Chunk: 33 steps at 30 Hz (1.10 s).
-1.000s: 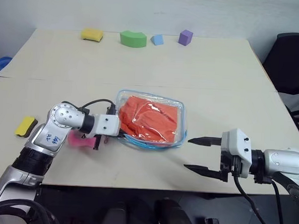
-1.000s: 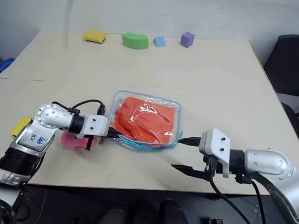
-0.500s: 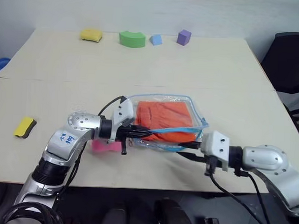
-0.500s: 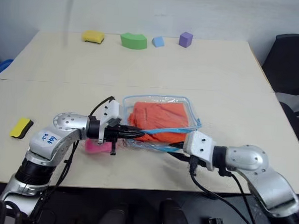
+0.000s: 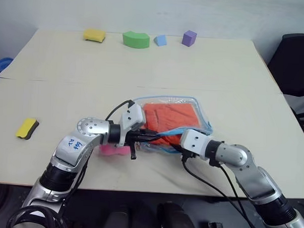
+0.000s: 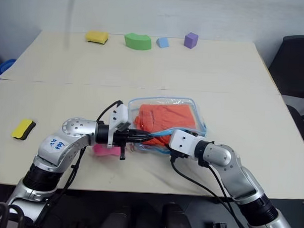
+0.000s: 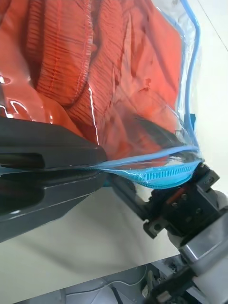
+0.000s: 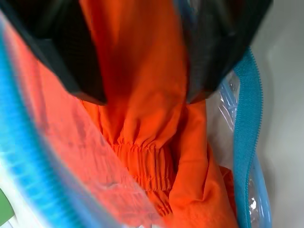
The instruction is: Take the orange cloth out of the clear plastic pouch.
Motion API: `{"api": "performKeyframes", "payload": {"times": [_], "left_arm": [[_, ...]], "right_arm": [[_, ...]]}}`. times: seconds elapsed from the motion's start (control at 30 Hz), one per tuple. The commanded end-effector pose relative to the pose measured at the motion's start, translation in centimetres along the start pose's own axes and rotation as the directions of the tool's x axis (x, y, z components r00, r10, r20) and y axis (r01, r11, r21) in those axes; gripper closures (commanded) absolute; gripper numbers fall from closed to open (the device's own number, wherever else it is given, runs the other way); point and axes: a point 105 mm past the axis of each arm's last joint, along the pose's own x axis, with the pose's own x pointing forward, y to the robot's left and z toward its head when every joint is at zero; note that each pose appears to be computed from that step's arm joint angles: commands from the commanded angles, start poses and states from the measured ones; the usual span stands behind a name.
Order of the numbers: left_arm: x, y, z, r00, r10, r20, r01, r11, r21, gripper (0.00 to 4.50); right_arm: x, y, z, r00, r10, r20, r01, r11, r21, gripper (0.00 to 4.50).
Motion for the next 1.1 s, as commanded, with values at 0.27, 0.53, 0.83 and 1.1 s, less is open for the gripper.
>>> {"api": "performKeyframes", "payload": {"times": [0.27,0.53,0.83,1.1], "left_arm": [[0.3,0.0,1.8,0.999,-0.008,0.046,0.005,0.998,0.063,4.50],[0.6,-0.2,2.4,0.998,-0.020,0.061,0.016,0.998,0.068,4.50],[0.6,0.1,2.9,0.997,-0.021,0.070,0.016,0.997,0.072,4.50],[0.5,0.3,2.0,0.998,-0.001,0.061,-0.003,0.999,0.054,4.50]], "right_arm": [[-0.4,-0.3,1.2,1.000,-0.002,0.030,0.004,0.998,-0.058,1.67],[1.2,-0.1,-0.2,0.999,-0.029,-0.020,0.026,0.991,-0.128,1.67],[3.4,0.3,-3.9,0.987,-0.081,-0.141,0.065,0.991,-0.117,2.04],[3.3,0.2,-4.7,0.985,-0.076,-0.156,0.056,0.990,-0.130,4.42]]}}
